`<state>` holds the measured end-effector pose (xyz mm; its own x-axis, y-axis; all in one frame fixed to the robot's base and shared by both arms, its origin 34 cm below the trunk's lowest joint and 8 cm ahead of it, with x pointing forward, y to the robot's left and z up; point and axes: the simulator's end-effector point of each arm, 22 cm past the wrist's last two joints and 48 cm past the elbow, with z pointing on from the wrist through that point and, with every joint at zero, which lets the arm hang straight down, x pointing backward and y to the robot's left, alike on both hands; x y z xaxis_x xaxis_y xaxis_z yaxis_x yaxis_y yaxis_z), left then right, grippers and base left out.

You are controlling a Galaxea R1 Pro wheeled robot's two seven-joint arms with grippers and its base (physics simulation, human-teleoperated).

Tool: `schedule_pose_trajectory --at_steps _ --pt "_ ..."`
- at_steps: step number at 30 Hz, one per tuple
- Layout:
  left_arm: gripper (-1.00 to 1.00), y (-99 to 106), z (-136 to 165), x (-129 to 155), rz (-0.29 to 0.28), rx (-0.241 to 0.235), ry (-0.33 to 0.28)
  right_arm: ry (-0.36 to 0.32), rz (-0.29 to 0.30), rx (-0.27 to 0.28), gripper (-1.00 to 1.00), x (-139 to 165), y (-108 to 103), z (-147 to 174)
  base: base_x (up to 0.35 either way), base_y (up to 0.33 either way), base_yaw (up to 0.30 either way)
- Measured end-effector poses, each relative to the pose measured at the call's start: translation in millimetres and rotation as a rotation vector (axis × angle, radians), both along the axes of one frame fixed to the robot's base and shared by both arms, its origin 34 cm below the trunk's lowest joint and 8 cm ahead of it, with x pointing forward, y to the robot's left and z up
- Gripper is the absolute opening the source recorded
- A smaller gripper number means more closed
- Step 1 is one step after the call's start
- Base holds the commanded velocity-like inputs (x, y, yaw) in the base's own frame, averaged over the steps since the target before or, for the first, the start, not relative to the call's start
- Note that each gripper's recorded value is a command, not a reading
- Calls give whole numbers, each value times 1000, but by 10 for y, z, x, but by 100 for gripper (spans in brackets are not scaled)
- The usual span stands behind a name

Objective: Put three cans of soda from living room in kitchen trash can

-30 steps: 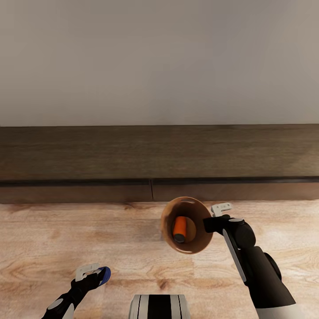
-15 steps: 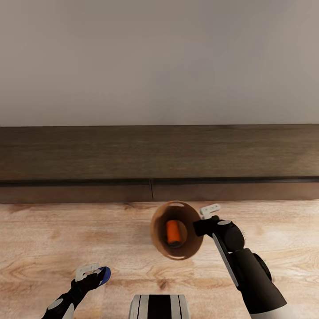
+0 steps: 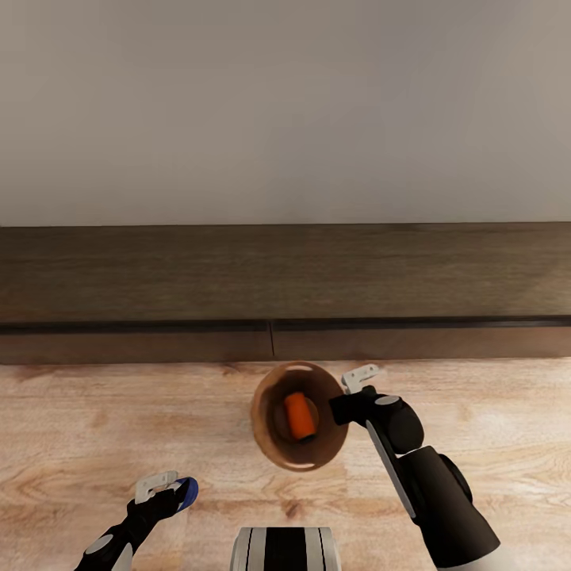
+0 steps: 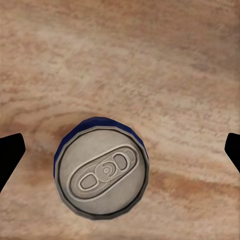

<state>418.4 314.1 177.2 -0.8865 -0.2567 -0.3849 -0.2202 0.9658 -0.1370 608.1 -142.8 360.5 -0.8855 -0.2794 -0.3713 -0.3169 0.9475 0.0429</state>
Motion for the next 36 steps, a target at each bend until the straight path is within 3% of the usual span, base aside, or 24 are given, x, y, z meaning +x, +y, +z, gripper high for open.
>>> schedule_pose_trajectory --at_steps 3,17,36 --pt "100 0 0 0 0 0 0 -9 2 -17 -100 20 -18 10 0 0 0" --pt "100 0 0 0 0 0 0 -9 -1 14 -100 28 95 44 0 0 0" --pt "100 0 -110 -26 0 0 0 -10 -1 10 -100 5 89 -66 0 0 0"
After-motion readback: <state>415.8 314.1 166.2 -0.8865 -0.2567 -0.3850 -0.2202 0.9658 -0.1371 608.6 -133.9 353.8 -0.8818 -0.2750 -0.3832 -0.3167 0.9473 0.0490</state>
